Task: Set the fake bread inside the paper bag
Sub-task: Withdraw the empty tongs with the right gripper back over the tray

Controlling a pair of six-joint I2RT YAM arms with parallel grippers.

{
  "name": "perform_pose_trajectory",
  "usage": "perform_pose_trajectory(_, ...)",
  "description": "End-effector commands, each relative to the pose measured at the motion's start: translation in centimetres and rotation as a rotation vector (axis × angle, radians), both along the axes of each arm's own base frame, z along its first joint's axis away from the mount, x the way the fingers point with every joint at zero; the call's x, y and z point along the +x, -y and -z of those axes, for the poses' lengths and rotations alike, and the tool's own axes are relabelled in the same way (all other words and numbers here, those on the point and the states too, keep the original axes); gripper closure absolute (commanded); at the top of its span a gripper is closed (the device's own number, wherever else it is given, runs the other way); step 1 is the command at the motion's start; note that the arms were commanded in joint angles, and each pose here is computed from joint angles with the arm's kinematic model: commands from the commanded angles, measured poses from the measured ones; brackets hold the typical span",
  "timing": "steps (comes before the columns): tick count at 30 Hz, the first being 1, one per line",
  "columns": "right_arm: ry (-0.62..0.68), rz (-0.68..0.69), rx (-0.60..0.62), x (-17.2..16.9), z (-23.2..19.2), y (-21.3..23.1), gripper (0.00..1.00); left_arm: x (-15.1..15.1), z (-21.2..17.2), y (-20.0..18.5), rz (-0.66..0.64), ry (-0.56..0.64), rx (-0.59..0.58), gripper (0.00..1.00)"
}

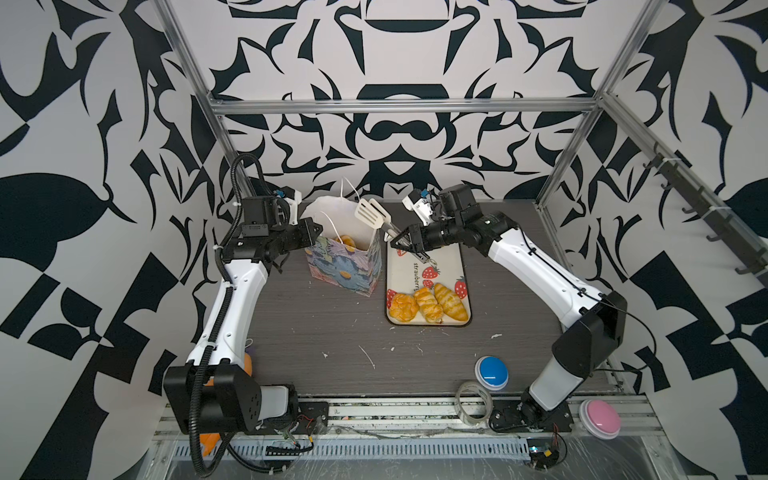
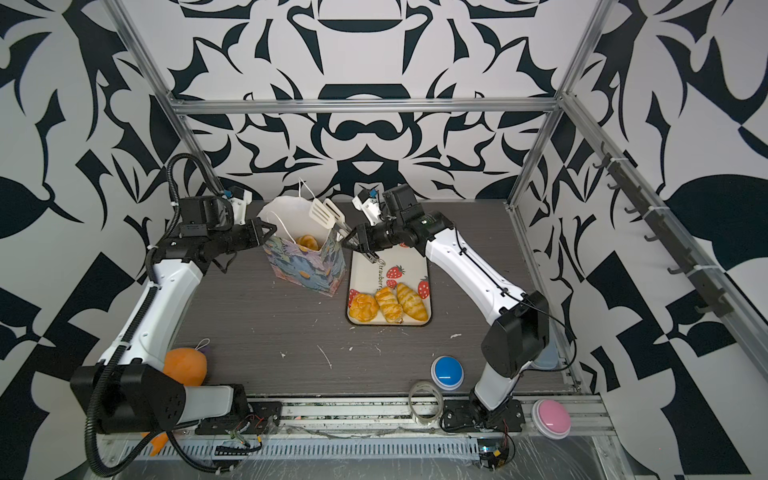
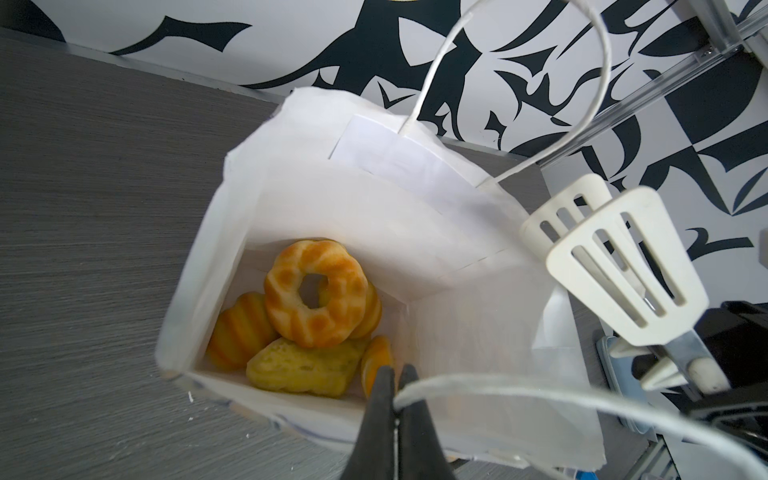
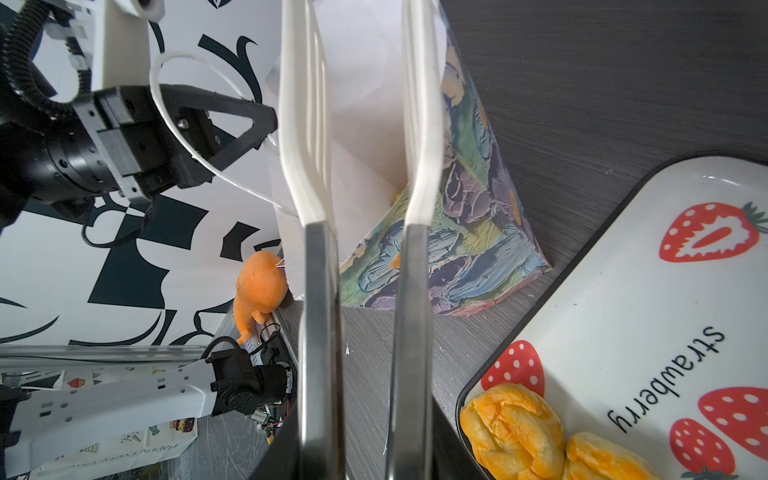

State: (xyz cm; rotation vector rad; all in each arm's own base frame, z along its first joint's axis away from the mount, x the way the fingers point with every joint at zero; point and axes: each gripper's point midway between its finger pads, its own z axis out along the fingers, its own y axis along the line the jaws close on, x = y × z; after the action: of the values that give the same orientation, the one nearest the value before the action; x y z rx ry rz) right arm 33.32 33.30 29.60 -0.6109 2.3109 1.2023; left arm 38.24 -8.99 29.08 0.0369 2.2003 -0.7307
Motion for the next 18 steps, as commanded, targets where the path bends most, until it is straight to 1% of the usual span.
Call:
perform_pose_trajectory(1,0.116,-0.011,0.040,-0.8,-4.2,0.6,0.62,-0.3,0.5,0.1,0.007,-0.013,-0.013,0.98)
perform_pose_trajectory(5,0.139,-0.001,0.020,-1.4,-4.8,1.4,0.62,-0.3,0.4,0.1,0.007,-0.012,-0.014,0.99)
perform_pose_trajectory(10,0.144,0.029,-0.021,-1.8,-4.6,2.9,0.62,-0.3,0.5,0.2,0.009,-0.013,-0.015,0.98)
perform_pose_trajectory(18,0.067,0.103,-0.099,-2.7,-1.9,6.7,0.62,-0.4,0.4,0.3,0.013,-0.013,-0.021,0.98)
